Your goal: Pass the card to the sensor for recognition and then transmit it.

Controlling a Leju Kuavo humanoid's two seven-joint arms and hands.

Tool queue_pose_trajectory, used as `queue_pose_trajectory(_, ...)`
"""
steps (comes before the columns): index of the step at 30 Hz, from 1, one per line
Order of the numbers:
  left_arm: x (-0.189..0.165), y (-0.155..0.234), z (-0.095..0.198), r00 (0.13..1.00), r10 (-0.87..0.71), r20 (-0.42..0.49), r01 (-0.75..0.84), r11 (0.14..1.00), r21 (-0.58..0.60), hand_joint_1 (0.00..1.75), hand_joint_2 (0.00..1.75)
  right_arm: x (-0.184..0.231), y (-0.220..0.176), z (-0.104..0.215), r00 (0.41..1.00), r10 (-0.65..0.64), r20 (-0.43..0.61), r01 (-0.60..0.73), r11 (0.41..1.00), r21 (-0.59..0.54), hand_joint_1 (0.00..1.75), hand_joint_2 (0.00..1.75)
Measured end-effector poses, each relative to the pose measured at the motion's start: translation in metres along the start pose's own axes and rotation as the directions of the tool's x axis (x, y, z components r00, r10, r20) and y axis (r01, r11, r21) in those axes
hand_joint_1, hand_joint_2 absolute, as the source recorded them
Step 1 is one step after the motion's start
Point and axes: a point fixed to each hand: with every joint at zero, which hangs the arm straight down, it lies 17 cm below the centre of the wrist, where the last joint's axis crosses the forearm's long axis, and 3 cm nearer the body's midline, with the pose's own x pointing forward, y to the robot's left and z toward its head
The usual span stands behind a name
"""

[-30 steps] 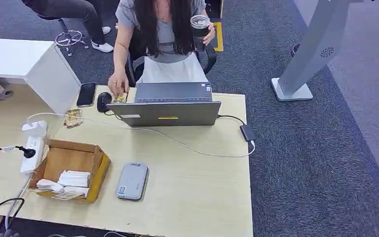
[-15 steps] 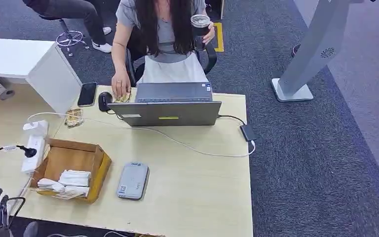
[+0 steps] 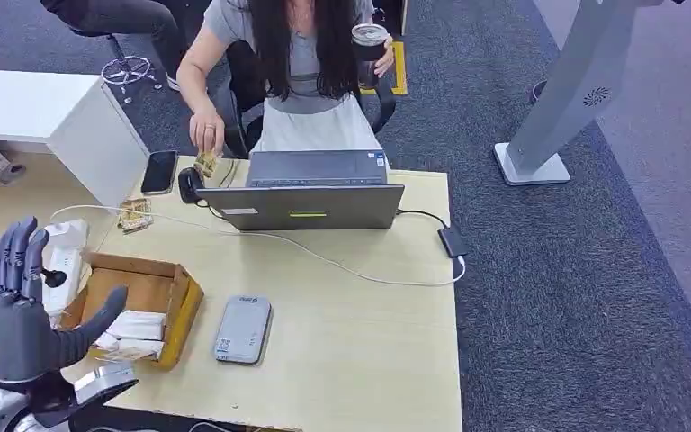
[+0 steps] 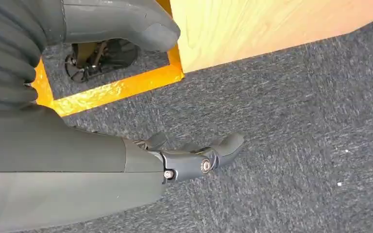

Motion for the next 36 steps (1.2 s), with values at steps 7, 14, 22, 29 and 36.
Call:
queue_pose_trajectory(7, -0.01, -0.016, -0.014, 0.979, -0.199, 0.042, 0.201, 0.978, -0.047, 0.0, 1.75, -0.003, 0.002, 0.0, 1.0, 0.016, -0.014, -0.016, 1.0, 0.009, 0.0, 1.75)
queue_pose_trajectory(14, -0.051, -0.042, -0.033, 0.901, -0.431, 0.041, 0.433, 0.893, -0.124, 0.0, 1.75, -0.004, 0.005, -0.001, 0.999, 0.038, -0.029, -0.038, 0.999, 0.014, 0.0, 1.75)
queue_pose_trajectory(22, -0.07, -0.07, -0.05, 0.885, -0.464, 0.042, 0.464, 0.87, -0.169, 0.0, 1.75, -0.006, 0.011, 0.0, 0.998, 0.049, -0.042, -0.048, 0.999, 0.026, 0.0, 1.75)
queue_pose_trajectory(29, -0.073, -0.082, -0.056, 0.887, -0.459, 0.046, 0.459, 0.869, -0.185, 0.0, 1.75, -0.007, 0.011, 0.001, 0.998, 0.05, -0.045, -0.049, 0.998, 0.027, 0.0, 1.75)
queue_pose_trajectory(36, -0.074, -0.091, -0.06, 0.891, -0.451, 0.045, 0.45, 0.871, -0.198, 0.54, 1.75, -0.008, 0.011, 0.001, 0.998, 0.051, -0.047, -0.05, 0.998, 0.027, 0.0, 1.75)
